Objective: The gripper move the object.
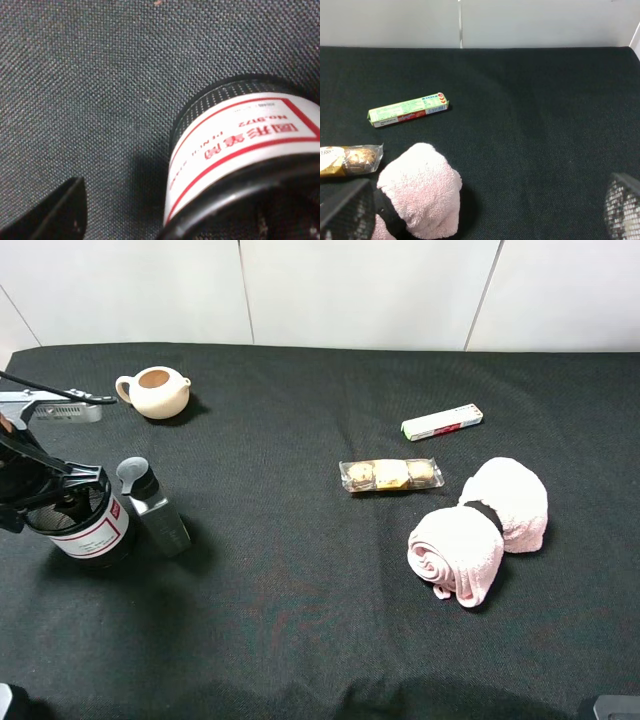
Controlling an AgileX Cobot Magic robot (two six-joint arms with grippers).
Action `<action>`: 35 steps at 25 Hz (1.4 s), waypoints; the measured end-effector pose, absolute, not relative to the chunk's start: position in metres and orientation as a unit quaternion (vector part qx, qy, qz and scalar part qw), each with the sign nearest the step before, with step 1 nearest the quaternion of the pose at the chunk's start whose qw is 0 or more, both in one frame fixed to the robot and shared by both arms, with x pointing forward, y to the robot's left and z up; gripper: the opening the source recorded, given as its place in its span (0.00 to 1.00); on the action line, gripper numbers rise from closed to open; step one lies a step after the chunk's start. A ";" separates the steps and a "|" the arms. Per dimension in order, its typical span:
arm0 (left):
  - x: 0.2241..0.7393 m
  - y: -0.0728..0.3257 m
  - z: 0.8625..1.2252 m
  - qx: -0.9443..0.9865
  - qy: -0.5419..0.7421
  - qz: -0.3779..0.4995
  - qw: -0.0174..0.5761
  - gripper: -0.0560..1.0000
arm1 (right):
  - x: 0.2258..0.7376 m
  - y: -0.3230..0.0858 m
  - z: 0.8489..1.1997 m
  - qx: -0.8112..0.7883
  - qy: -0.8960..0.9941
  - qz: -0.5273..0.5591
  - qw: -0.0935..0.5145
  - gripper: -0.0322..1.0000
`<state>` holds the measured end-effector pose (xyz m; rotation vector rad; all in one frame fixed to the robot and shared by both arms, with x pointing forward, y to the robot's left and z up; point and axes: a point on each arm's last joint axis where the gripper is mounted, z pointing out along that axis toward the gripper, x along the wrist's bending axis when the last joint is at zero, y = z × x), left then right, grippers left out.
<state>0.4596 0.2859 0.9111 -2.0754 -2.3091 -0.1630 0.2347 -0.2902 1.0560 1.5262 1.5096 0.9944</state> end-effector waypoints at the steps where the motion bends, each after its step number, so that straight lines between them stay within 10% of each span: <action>1: 0.459 0.286 0.911 -0.667 -0.743 -0.052 0.017 0.75 | 0.235 -0.290 1.056 0.597 0.591 0.389 0.378 0.70; 35: 0.395 0.296 1.023 -0.635 -0.745 -0.163 -0.120 0.84 | 0.235 -0.290 1.056 0.597 0.591 0.389 0.378 0.70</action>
